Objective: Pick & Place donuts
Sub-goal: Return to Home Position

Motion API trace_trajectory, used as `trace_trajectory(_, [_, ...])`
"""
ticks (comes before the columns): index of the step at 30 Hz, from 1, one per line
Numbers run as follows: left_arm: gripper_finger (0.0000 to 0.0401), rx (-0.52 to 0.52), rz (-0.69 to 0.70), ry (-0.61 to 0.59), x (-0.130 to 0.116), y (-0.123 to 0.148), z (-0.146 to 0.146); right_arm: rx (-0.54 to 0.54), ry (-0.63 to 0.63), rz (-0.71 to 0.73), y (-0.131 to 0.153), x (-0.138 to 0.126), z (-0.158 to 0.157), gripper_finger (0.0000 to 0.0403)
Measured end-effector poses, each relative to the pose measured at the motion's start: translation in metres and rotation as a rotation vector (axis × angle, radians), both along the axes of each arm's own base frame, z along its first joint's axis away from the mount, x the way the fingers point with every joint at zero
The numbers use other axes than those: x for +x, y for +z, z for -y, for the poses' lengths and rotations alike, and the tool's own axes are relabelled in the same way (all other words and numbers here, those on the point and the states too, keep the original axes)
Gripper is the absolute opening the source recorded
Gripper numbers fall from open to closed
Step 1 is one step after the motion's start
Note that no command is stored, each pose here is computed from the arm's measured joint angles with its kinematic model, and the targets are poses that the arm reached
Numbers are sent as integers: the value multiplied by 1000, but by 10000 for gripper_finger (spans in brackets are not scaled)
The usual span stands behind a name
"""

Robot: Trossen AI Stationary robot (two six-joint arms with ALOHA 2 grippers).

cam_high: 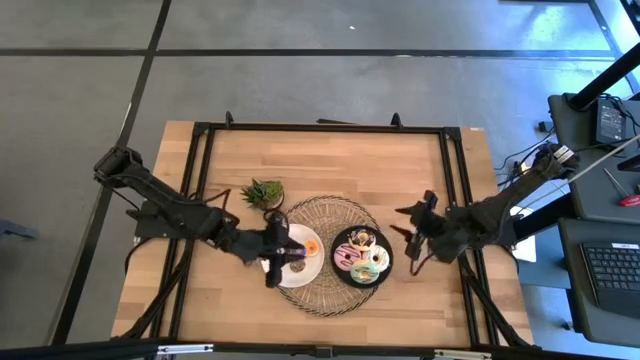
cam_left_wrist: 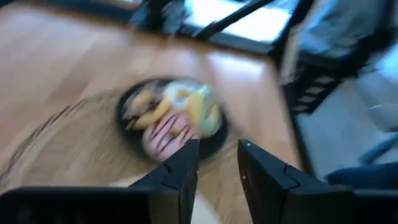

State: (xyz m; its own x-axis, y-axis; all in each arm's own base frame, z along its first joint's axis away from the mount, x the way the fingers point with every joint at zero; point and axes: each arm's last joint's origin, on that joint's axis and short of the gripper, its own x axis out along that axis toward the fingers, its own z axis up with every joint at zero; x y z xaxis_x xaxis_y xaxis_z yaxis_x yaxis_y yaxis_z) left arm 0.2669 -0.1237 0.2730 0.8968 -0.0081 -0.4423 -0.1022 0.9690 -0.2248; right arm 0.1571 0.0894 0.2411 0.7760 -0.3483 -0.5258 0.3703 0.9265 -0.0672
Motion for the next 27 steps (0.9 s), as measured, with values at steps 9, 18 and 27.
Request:
trace_trajectory(9, [107, -50, 215, -144, -11, -21, -37, 57, 102, 154, 18, -31, 22, 225])
trace_trajectory(18, [111, -54, 381, -129, -81, -26, -83, 62, 151, 283, -16, -48, 34, 225])
trace_trajectory(27, [106, -11, 539, -101, -126, -36, -100, 25, 172, 448, -12, -69, 54, 225])
